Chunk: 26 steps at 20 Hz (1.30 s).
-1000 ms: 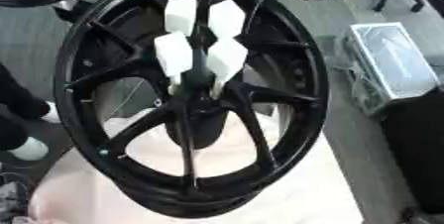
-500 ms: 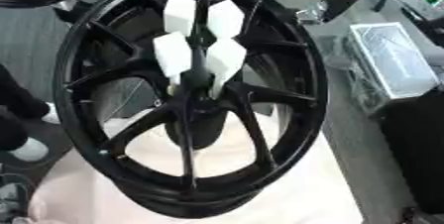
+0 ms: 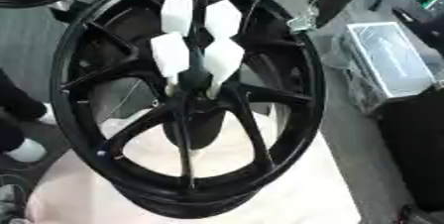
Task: Pull the pin out of the wheel hub.
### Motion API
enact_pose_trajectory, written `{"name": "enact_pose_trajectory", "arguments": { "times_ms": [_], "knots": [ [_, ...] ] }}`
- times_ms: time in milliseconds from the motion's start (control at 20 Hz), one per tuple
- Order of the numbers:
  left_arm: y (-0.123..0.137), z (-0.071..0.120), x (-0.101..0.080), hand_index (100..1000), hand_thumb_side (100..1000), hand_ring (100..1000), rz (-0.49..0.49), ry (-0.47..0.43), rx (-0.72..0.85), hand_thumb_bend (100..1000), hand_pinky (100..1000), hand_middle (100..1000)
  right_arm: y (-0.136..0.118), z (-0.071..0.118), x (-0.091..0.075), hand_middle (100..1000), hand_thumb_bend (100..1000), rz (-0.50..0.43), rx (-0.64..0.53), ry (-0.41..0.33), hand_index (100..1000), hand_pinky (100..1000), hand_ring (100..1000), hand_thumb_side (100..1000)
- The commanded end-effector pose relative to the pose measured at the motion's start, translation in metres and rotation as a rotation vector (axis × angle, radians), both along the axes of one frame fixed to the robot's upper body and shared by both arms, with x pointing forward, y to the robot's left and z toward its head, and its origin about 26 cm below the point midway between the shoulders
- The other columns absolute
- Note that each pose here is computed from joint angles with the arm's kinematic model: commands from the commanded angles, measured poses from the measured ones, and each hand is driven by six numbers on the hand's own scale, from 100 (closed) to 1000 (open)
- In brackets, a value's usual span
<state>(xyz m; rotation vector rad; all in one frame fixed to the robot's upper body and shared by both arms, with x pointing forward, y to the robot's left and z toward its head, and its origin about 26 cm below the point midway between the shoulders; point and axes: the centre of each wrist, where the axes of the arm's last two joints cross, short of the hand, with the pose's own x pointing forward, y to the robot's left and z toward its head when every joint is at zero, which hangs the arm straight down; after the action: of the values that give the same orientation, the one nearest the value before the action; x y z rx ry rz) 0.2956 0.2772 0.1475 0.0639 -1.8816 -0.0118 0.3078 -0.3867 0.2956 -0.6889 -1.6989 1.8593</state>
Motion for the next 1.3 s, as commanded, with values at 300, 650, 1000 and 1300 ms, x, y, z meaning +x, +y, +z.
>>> {"name": "enact_pose_trajectory", "arguments": {
  "times_ms": [300,650,1000,1300],
  "knots": [
    [-0.0007,0.0024,-0.0004,738,895,910,-0.007,-0.003,0.002,153,704,852,0.0045,0.0134,-0.0061,839,312,-0.016,-0.003,-0.011,895,921,839,674],
    [-0.0001,0.0011,-0.0008,738,900,908,0.005,-0.001,-0.009,152,703,848,0.0032,0.0132,-0.0062,838,312,-0.041,-0.008,0.001,898,922,838,665],
    [-0.0009,-0.0007,-0.0010,737,910,907,0.006,0.008,-0.014,153,701,846,-0.0001,0.0134,-0.0065,844,310,-0.057,0.002,0.004,903,924,845,661],
    [-0.0019,-0.0018,-0.0005,737,921,907,0.005,0.015,-0.016,155,701,845,0.0005,0.0128,-0.0065,843,316,-0.054,-0.003,0.013,904,931,845,645]
  ]
}}
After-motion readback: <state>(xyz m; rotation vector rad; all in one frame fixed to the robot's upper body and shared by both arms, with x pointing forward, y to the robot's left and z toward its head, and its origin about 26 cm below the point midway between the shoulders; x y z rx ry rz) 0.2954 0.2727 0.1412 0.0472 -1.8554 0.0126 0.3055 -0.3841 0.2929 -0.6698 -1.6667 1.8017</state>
